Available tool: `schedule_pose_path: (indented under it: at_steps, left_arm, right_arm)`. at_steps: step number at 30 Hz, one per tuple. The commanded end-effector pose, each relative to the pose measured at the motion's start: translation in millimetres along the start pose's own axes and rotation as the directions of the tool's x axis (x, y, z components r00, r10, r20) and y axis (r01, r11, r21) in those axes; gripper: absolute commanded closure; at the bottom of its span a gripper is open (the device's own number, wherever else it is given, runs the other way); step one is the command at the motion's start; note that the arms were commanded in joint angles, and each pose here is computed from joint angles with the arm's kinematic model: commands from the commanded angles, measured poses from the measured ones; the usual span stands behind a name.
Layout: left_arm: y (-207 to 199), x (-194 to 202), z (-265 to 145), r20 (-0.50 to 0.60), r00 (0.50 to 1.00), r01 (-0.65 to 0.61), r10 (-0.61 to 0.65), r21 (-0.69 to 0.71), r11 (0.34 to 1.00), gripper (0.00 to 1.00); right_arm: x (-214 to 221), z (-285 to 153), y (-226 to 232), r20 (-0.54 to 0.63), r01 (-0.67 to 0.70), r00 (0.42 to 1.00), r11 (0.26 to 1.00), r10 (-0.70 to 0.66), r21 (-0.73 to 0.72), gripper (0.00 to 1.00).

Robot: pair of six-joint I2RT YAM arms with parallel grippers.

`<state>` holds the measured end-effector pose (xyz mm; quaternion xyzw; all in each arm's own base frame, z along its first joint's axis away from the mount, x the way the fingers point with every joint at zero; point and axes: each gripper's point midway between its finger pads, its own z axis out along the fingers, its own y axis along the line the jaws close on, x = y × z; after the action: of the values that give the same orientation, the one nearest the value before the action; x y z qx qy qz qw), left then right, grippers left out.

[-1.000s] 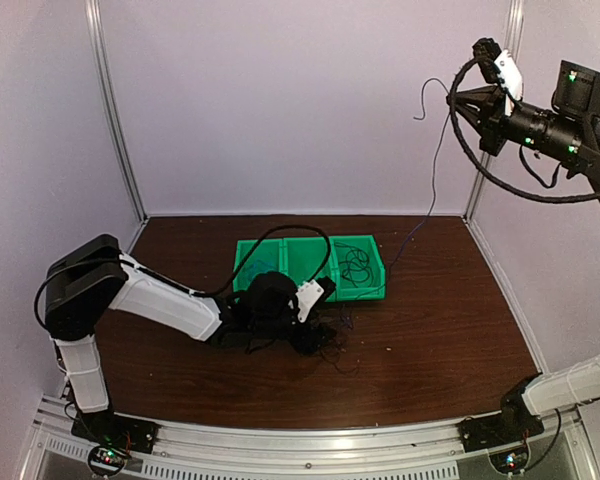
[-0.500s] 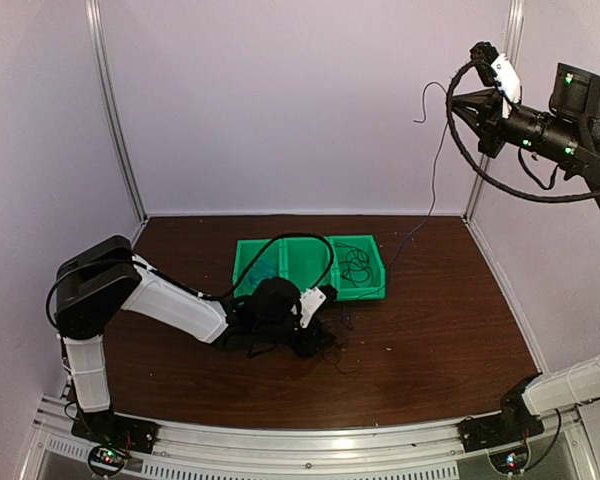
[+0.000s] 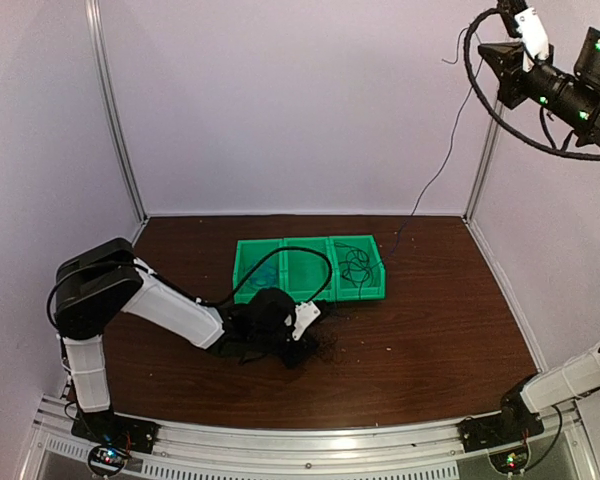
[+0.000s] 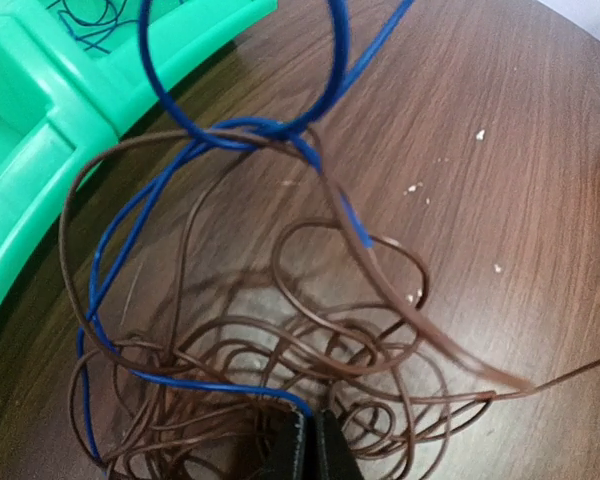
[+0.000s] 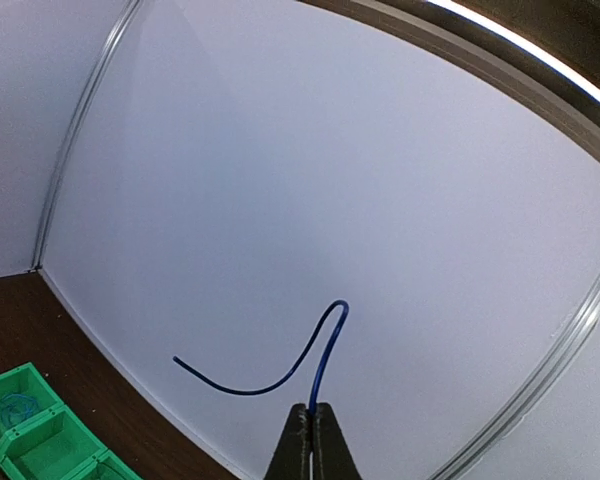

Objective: Untangle the cables

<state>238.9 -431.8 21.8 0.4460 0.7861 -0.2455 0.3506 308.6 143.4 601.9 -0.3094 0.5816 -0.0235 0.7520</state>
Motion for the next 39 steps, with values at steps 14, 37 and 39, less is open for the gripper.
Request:
schedule_pose_path:
  at_steps: [14, 37, 39]
  left_arm:
    - [54.5, 102.7, -101.8, -0.140, 0.979, 0.106, -0.150, -0.281, 0.954, 0.87]
    - [26.3, 4.9, -121.9, 0.114, 0.964, 0.255, -0.241, -0.134, 0.958, 0.38]
    - [23.0, 6.2, -119.4, 0.113, 0.953, 0.295, -0.282, -0.131, 0.946, 0.36]
  right_arm:
    - [-27.4, -33.8, -107.6, -0.024, 0.072, 0.997, 0.862, -0.069, 0.501, 1.00]
    - [55.7, -7.9, -5.3, -0.105, -0.055, 0.992, 0.993, 0.066, 0.108, 1.00]
    - [54.7, -6.5, -2.5, -0.100, -0.068, 0.992, 0.993, 0.077, 0.092, 1.00]
